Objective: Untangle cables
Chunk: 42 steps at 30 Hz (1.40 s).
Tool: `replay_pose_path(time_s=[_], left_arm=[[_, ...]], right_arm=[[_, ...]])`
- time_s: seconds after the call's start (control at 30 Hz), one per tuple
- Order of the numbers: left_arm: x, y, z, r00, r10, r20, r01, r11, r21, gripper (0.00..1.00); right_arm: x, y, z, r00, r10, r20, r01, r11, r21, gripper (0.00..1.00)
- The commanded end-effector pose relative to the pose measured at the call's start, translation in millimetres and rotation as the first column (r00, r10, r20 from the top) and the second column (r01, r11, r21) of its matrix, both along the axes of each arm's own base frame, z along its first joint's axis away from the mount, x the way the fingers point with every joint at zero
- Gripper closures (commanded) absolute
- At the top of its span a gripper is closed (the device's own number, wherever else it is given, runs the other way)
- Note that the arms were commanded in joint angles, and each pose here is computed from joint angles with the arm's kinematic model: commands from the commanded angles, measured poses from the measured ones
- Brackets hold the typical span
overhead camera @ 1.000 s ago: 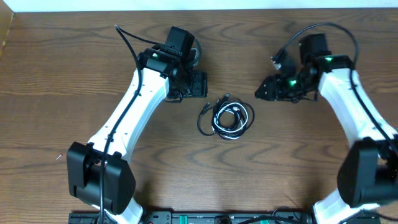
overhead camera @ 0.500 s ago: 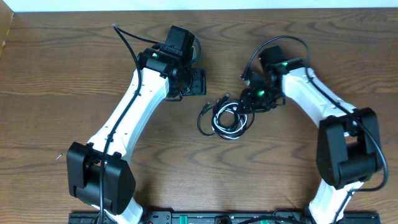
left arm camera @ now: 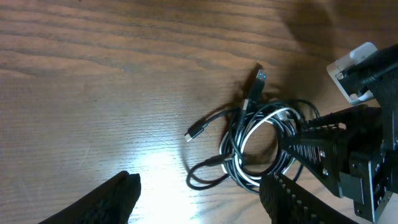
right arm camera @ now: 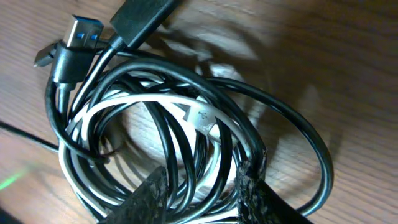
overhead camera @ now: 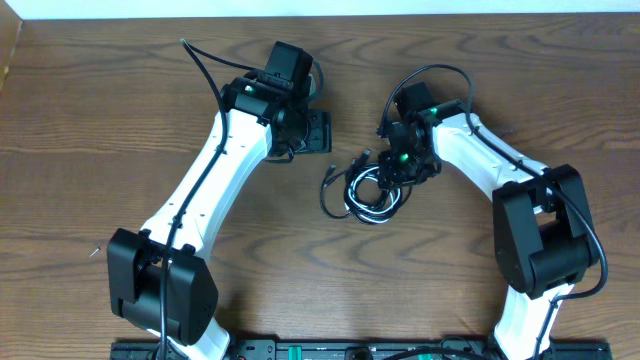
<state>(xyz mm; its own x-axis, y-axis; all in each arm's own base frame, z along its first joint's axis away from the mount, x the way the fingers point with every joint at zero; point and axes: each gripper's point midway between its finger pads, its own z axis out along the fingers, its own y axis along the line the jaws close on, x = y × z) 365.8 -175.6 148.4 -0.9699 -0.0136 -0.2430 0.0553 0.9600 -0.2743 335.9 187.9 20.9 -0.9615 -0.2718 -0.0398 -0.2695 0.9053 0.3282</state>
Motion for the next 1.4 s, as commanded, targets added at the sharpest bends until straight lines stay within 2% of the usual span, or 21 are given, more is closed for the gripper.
replay_pose_path(time_s=[0.0, 0.2, 0.33, 0.43, 0.5, 0.6, 0.83, 0.9, 0.97, 1.03, 1.17, 1.37], left_arm=[[0.8, 4.7, -1.5, 1.0, 0.015, 0.001, -0.015, 1.0, 0.016, 0.32], [0.9, 4.7, -1.6, 1.0, 0.015, 0.001, -0.015, 1.0, 0.016, 0.32], [1.0, 4.6, -1.6, 1.0, 0.015, 0.001, -0.015, 1.0, 0.015, 0.32], [1.0, 4.6, -1.6, 1.0, 0.015, 0.001, -0.015, 1.0, 0.015, 0.32], [0.9, 4.7, -1.6, 1.0, 0.015, 0.001, -0.015, 1.0, 0.016, 0.32], [0.9, 4.7, -1.6, 1.0, 0.015, 0.001, -0.015, 1.0, 0.016, 0.32], [0.0, 4.2, -1.8, 1.0, 0.014, -0.003, -0.014, 1.0, 0.014, 0.32], [-0.7, 4.0, -1.9, 1.0, 0.013, -0.006, -0.013, 1.0, 0.013, 0.32], [-1.3, 4.2, -2.1, 1.0, 0.013, -0.008, -0.013, 1.0, 0.015, 0.32], [-1.3, 4.2, -2.1, 1.0, 0.013, -0.008, -0.013, 1.0, 0.015, 0.32], [-0.4, 3.8, -1.8, 1.0, 0.013, -0.004, -0.013, 1.0, 0.013, 0.32], [0.2, 3.4, -1.5, 1.0, 0.012, -0.002, -0.012, 1.0, 0.011, 0.32]], right_arm=[[6.8, -2.4, -0.3, 1.0, -0.006, 0.024, 0.006, 1.0, -0.028, 0.71], [5.4, 0.3, 0.5, 1.0, -0.022, 0.011, 0.022, 1.0, -0.013, 0.8], [2.6, 15.8, 6.6, 1.0, -0.013, -0.011, 0.014, 0.997, 0.08, 0.87], [3.3, 20.5, 7.8, 0.999, -0.042, -0.021, 0.044, 0.995, 0.095, 0.88], [4.7, 21.1, 8.3, 0.998, -0.06, -0.023, 0.062, 0.993, 0.097, 0.84], [7.8, 21.4, 12.4, 0.997, -0.07, -0.019, 0.071, 0.992, 0.104, 0.72], [18.7, 17.8, 67.9, 0.996, -0.07, 0.058, 0.062, 0.989, 0.134, 0.62], [22.3, 10.3, 87.2, 0.991, -0.088, 0.101, 0.074, 0.988, 0.139, 0.53], [24.9, -4.0, 102.9, 0.983, -0.116, 0.145, 0.099, 0.988, 0.119, 0.37], [25.8, -20.4, 110.5, 0.975, -0.143, 0.168, 0.13, 0.988, 0.083, 0.31], [22.8, -41.9, 104.6, 0.978, -0.135, 0.157, 0.13, 0.991, 0.039, 0.3], [5.6, -39.0, 65.9, 0.993, -0.108, 0.042, 0.106, 0.994, 0.041, 0.39]])
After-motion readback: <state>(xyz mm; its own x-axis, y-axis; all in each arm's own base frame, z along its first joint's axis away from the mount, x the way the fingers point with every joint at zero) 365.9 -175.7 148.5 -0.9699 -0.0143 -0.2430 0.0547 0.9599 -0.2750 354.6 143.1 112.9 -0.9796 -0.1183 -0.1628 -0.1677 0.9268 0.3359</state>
